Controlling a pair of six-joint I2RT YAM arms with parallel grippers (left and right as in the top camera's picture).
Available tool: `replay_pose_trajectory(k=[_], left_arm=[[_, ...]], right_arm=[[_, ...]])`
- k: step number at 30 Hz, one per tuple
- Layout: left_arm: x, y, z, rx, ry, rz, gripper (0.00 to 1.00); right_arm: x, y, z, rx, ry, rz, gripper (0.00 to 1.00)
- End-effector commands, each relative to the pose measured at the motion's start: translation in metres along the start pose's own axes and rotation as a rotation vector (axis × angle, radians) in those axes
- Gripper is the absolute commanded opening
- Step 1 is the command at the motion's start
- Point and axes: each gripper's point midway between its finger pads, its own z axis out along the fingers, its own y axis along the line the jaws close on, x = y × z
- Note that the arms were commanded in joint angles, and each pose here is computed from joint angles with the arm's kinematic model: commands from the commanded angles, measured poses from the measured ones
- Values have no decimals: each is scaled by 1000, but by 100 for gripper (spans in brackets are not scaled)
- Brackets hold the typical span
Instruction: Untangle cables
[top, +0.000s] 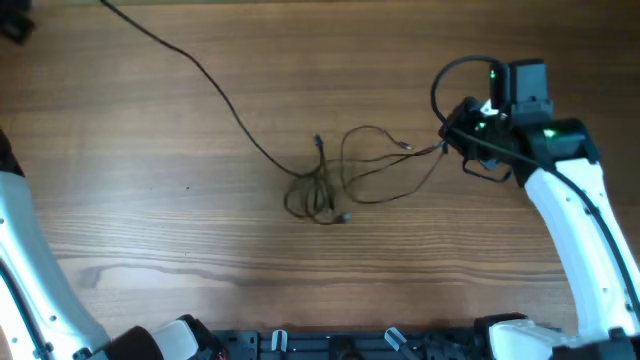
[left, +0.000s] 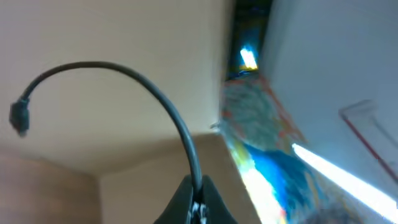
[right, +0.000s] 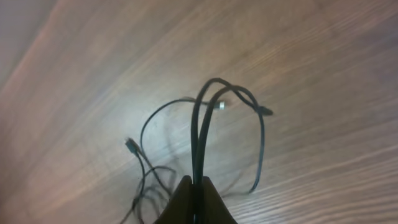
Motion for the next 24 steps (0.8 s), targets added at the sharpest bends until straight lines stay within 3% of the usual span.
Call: replay_pose_trajectory(k=[1, 3, 6, 10, 11, 13, 20, 24], left_arm=[[-9, -21, -2, 70, -72, -236, 4], [-16, -24, -3, 92, -112, -271, 4], [-7, -23, 4, 90, -76, -279, 4], [4, -23, 20, 105, -49, -352, 4], [10, -16, 26, 85, -33, -399, 4], [22, -5, 40, 55, -6, -478, 4], [42, -2, 58, 46, 38, -536, 4], [52, -3, 64, 47, 67, -544, 4]], right_arm=[[18, 16, 21, -91, 135, -91, 5], [24, 17, 30, -79, 162, -100, 22], [36, 42, 31, -177, 181, -253, 100], [69, 122, -16, -712, 291, -531, 99], [79, 150, -44, -932, 293, -650, 99], [97, 182, -66, -1088, 255, -785, 100], [179, 268, -38, -999, -45, -996, 99], [197, 283, -13, -976, -32, -908, 99]])
